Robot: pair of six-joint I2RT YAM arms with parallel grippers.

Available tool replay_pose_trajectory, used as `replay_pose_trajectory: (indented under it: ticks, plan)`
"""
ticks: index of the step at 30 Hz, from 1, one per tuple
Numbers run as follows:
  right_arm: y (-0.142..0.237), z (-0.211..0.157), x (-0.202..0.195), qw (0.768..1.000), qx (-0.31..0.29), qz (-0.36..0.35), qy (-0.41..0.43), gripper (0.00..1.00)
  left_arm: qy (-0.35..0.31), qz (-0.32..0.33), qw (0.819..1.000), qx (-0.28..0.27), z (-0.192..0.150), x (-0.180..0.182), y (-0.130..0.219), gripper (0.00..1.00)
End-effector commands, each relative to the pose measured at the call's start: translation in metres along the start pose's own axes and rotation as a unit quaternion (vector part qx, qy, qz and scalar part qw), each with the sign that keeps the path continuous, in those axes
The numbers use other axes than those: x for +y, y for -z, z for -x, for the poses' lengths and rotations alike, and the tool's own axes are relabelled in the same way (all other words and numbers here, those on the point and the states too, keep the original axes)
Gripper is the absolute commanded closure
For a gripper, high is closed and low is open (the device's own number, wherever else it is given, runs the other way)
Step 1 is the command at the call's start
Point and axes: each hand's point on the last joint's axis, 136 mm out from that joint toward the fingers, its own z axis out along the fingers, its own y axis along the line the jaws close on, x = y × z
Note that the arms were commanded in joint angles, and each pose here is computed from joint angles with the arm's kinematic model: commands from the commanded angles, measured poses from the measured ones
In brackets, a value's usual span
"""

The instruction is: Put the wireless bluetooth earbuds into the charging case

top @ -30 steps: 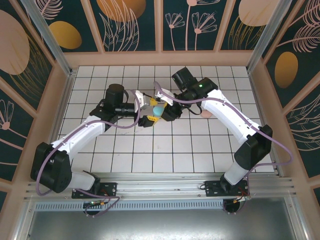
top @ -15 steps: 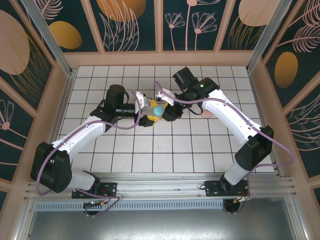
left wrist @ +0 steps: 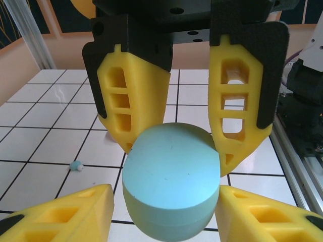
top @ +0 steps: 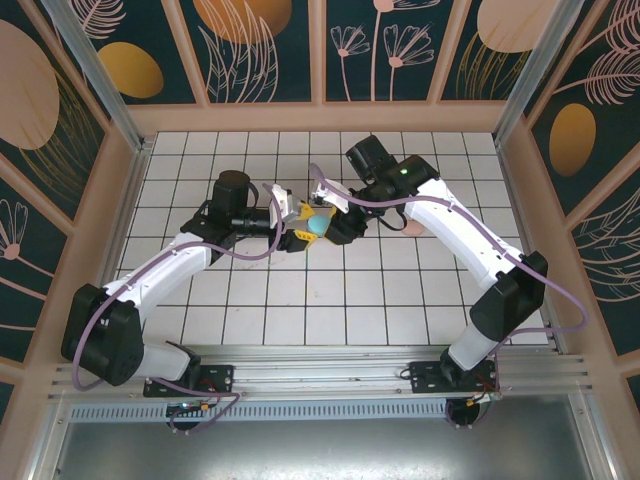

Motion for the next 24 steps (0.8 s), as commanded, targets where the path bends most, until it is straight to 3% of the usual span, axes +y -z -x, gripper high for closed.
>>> replay_pose_trajectory:
  ticks: [1,16,22,24]
  plan:
    - [0.024,0.017,0.011,0.999,-0.034,0.001,0.027,0.72,-0.005,-0.017,1.000,-0.005,0.000,-0.005,-0.002,0.45]
    - [0.022,0.017,0.013,0.999,-0.036,0.006,0.024,0.71,0.001,-0.016,1.000,-0.018,0.007,-0.004,-0.001,0.67]
    - [0.027,0.021,0.006,0.998,-0.049,-0.024,0.029,0.59,0.010,-0.011,0.999,-0.033,0.016,-0.002,0.000,0.76]
    - [0.029,0.022,0.002,0.997,-0.055,-0.041,0.031,0.49,0.015,-0.007,0.999,-0.038,0.017,-0.003,0.001,0.77]
